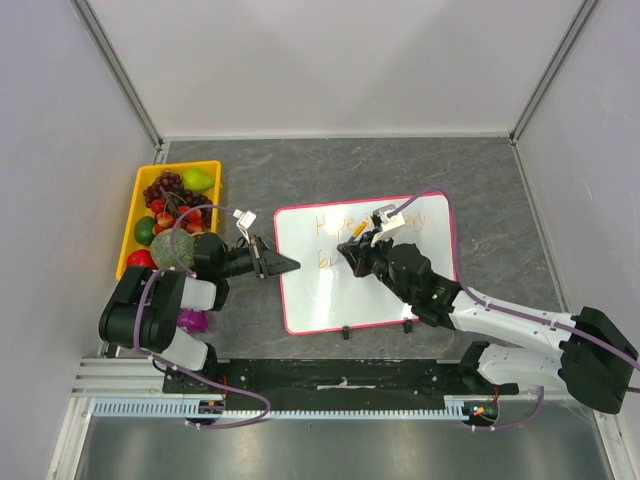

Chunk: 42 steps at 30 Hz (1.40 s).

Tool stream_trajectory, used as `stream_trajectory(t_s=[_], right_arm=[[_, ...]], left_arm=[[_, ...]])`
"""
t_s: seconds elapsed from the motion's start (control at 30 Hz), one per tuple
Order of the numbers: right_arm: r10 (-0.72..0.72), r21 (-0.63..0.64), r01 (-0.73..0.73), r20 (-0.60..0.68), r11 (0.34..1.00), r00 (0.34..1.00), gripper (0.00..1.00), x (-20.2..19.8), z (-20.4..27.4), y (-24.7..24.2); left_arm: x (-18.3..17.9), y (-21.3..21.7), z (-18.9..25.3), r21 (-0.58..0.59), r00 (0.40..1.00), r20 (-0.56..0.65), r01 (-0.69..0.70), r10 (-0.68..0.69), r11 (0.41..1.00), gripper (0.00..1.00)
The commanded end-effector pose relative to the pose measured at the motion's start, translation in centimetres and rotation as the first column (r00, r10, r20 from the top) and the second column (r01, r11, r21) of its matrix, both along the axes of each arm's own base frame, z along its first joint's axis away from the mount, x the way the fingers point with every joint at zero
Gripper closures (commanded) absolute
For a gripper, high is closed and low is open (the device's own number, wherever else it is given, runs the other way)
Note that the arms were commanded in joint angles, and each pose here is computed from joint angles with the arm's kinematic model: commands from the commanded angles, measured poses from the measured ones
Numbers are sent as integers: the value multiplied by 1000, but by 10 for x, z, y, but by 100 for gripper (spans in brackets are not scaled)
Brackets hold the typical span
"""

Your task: Write a sentence on the whiteboard

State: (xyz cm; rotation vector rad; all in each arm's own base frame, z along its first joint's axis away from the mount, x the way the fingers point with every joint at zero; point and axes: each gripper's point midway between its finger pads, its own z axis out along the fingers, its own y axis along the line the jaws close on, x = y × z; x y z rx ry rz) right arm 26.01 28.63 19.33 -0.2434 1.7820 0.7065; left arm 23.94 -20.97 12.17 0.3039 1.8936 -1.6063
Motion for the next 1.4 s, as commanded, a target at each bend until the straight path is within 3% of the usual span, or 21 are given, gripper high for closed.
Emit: stream_trajectory(t_s=[0.0, 1.07, 1.37], right_arm=[[-6, -59, 4, -31, 998, 1000, 100, -4, -21, -9], [-140, 6, 140, 20, 990, 990, 100, 25, 23, -21], [-150, -26, 150, 4, 988, 989, 100, 23, 13, -28]], left_arm=[[14, 4, -15, 70, 994, 99, -62, 55, 996, 98], [14, 4, -15, 70, 994, 99, -62, 55, 996, 98], [14, 4, -15, 70, 994, 97, -62, 56, 996, 98]])
